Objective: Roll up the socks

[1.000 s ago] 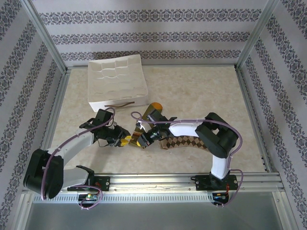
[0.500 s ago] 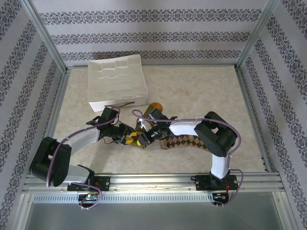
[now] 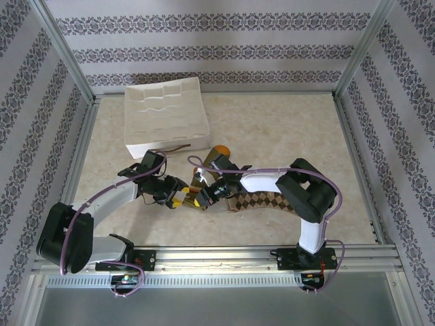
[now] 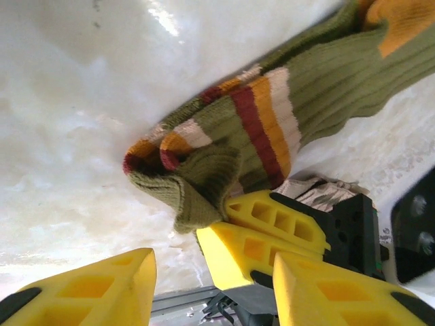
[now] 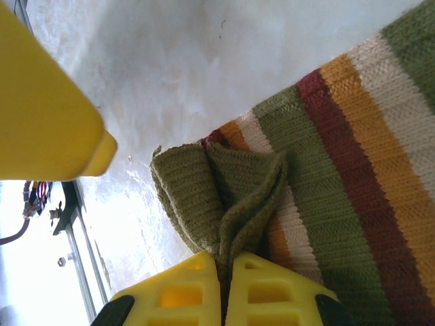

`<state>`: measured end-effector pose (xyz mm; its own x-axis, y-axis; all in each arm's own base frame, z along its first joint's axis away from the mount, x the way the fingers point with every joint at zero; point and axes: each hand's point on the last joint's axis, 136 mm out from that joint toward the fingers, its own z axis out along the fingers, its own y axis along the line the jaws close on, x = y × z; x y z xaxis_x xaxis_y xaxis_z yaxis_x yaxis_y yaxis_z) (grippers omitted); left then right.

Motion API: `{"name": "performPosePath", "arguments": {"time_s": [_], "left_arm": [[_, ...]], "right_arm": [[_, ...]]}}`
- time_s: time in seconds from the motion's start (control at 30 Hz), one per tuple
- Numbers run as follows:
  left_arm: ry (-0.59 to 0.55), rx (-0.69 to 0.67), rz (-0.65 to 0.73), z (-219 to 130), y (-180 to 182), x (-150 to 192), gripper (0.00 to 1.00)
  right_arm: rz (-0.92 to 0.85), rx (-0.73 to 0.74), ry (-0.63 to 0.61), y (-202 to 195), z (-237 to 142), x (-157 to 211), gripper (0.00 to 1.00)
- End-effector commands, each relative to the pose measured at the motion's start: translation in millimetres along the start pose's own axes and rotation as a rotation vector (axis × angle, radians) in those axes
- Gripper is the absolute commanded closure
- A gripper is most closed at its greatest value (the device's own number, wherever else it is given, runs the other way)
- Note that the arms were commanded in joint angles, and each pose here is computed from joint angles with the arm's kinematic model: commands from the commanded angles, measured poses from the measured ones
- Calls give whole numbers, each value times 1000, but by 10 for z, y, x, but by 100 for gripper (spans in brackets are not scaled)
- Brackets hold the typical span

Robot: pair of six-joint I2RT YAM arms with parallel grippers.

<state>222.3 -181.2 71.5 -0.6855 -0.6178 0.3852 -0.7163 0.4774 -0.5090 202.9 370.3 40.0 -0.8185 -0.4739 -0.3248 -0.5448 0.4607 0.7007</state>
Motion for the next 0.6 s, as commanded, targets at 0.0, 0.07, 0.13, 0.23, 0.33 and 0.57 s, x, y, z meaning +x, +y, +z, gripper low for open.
{"name": "performPosePath", "arguments": {"time_s": [0.0, 0.07, 0.13, 0.23, 0.33, 0.57], "left_arm": [[26, 33, -72, 128, -39, -8, 52], [32, 60, -88, 171, -113, -26, 53], [41, 68, -91, 212, -160, -35, 56], [53, 54, -86, 267, -170, -20, 64], [60, 51, -89, 317, -168, -13, 79], [60, 29, -84, 340, -153, -19, 100]], "right_arm": [[12, -2, -20, -1, -64, -30, 96], [10, -1, -21, -1, -65, -36, 96], [10, 1, -23, 0, -65, -44, 96], [10, 3, -23, -7, -62, -51, 96], [9, 5, -25, -10, -63, -52, 95], [-33, 43, -55, -1, -157, -68, 80]]}}
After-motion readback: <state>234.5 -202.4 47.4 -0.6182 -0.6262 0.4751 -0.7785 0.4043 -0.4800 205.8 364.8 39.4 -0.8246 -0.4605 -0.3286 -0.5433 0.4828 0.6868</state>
